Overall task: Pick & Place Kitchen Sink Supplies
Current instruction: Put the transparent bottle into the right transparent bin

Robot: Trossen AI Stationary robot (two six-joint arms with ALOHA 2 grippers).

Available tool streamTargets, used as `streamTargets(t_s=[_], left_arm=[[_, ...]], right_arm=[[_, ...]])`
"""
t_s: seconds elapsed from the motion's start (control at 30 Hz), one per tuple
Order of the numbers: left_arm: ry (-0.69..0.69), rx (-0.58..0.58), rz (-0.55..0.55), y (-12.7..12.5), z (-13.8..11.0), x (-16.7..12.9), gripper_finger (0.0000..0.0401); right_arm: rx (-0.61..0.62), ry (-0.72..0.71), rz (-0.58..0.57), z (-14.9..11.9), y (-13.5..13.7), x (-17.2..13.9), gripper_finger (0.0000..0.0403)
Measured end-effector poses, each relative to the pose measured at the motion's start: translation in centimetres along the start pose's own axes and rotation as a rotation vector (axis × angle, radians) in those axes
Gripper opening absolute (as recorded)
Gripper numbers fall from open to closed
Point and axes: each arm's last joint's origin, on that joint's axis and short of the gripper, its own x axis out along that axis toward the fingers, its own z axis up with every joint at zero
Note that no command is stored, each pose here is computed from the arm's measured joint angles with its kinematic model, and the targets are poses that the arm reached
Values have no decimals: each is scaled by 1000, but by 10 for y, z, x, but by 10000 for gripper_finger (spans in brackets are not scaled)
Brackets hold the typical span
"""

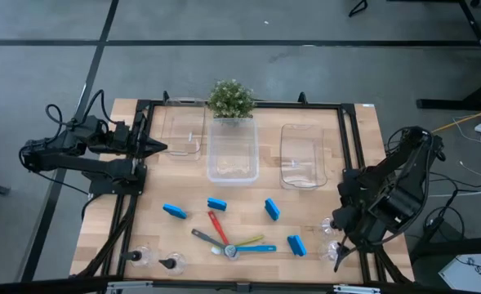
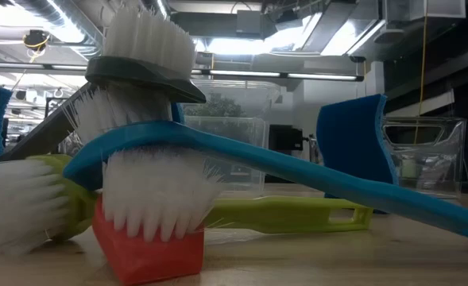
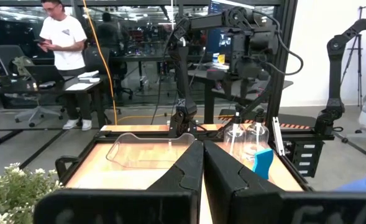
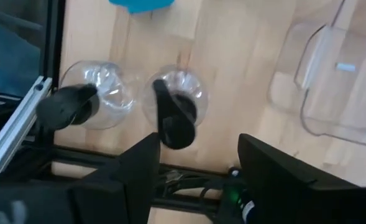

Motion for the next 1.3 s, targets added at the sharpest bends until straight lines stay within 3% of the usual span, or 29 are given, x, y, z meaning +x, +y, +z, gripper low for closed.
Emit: streamTargets(t_s=[1.0, 1.13, 1.3], left_arm=[[0, 0, 0, 0, 0, 0, 6], [0, 0, 0, 0, 0, 0, 6], [0, 0, 0, 0, 0, 0, 6]], right_arm=[[-17, -24, -6, -2, 13, 30, 213], [-9, -25, -7, -2, 13, 30, 191], [16, -24, -7, -2, 12, 30, 134]])
